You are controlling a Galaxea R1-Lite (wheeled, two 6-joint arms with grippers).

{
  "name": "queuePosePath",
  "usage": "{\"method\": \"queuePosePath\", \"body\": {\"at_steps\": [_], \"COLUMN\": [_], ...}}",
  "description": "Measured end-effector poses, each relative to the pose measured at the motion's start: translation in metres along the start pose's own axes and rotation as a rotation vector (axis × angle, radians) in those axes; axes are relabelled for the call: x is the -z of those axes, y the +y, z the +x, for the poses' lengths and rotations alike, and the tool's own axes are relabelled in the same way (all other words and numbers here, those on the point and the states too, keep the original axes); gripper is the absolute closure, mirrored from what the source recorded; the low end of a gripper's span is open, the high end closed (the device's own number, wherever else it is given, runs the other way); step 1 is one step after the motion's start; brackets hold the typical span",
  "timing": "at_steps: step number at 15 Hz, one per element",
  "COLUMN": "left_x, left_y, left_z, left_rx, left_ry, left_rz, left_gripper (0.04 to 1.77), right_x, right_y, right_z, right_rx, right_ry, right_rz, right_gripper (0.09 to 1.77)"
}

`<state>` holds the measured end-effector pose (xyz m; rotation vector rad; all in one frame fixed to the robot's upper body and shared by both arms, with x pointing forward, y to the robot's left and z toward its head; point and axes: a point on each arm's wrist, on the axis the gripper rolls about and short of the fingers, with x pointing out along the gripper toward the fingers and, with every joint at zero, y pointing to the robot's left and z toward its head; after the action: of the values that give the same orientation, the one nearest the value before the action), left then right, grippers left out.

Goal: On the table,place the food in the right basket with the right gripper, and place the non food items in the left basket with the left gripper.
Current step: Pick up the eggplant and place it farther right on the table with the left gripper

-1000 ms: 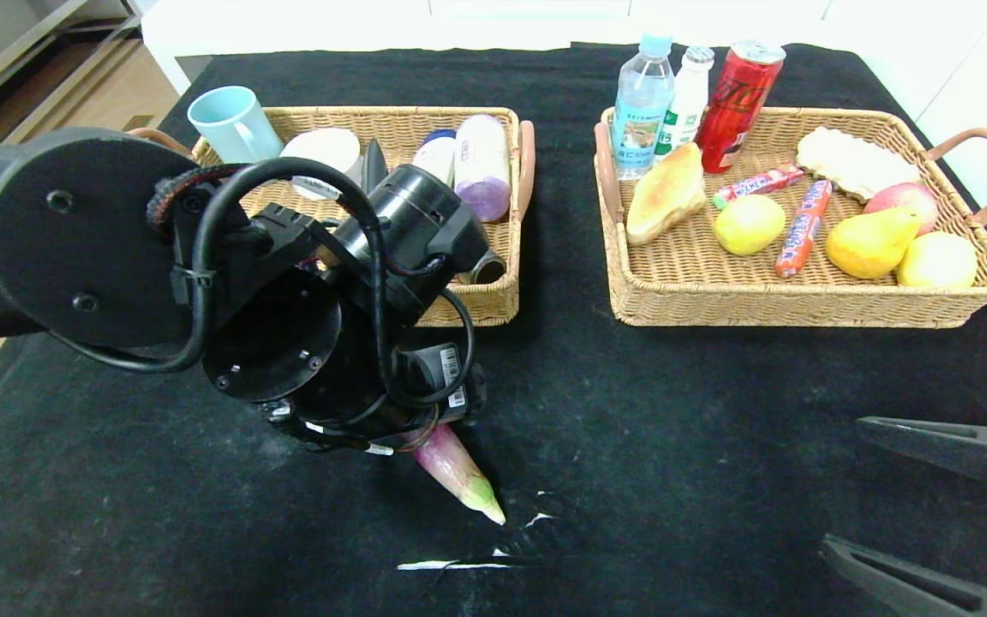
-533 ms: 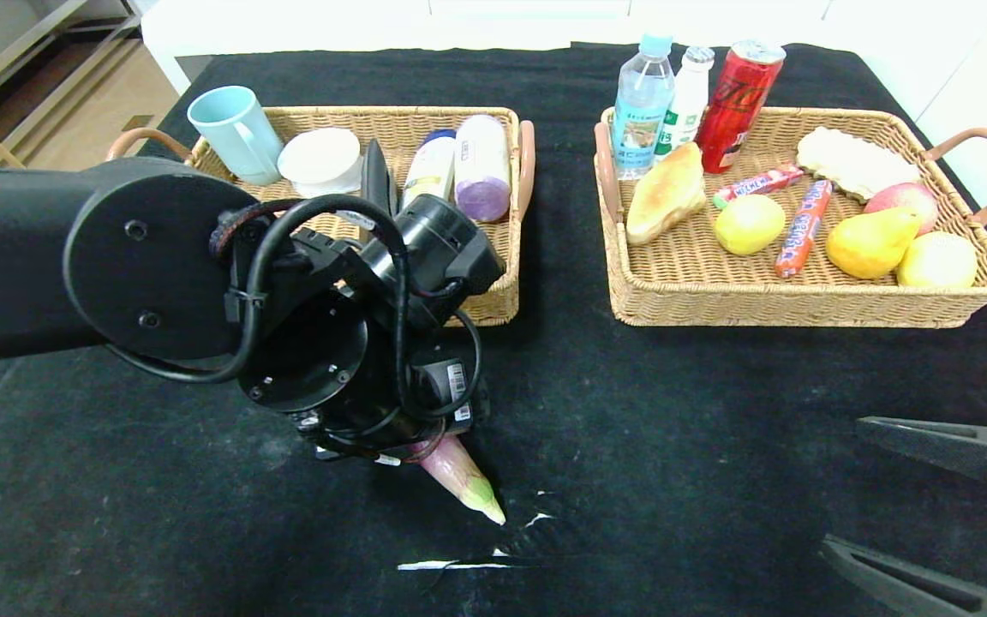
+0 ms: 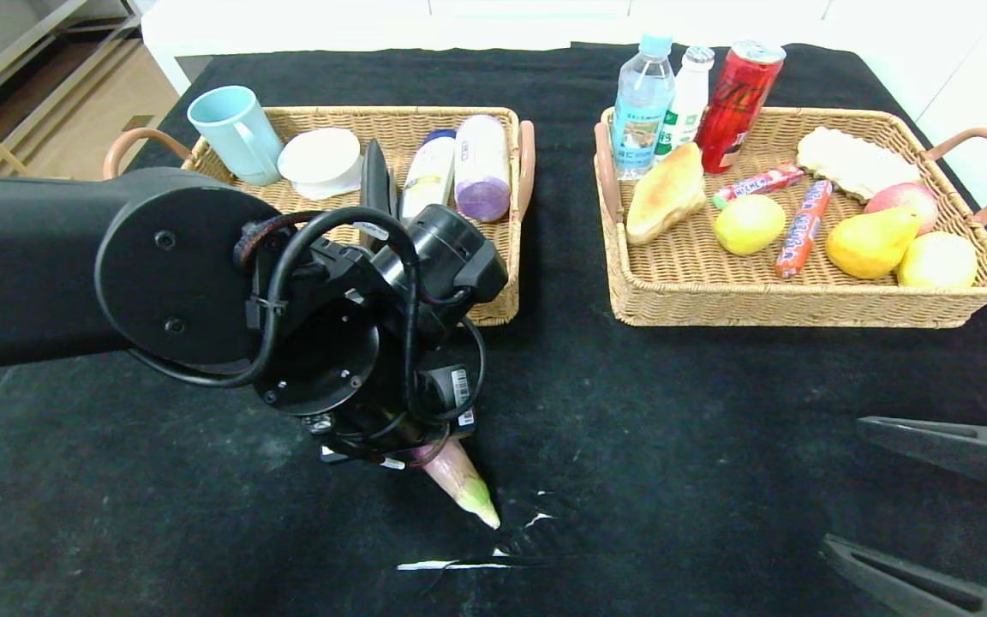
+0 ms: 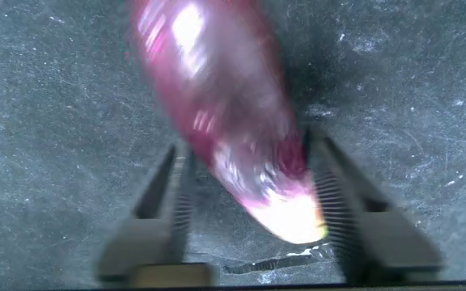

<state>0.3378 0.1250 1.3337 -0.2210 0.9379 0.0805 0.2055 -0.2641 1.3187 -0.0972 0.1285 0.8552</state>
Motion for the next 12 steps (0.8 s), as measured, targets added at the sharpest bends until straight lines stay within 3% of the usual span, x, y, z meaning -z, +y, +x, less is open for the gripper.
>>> {"method": "queuePosePath", "body": {"at_steps": [2, 12], "left_x": [0.0001, 0.0007], "left_y": [-0.0001, -0.0012], "left_z": [0.0006, 0.0041], "left_rx": [-0.001, -0.009], "left_ry": [0.001, 0.005], "left_rz": [0.001, 0.002], "left_gripper": [1.04, 1.06], "right_x": [0.0004, 0.0014], "right_y": [0.0, 0.0001], "right_z": [0.0, 0.0], "right_rx": [0.0, -0.001], "right_ry": [0.001, 0.005], "right_rz": [0.0, 0.0], "right_gripper": [0.15, 0.15]}}
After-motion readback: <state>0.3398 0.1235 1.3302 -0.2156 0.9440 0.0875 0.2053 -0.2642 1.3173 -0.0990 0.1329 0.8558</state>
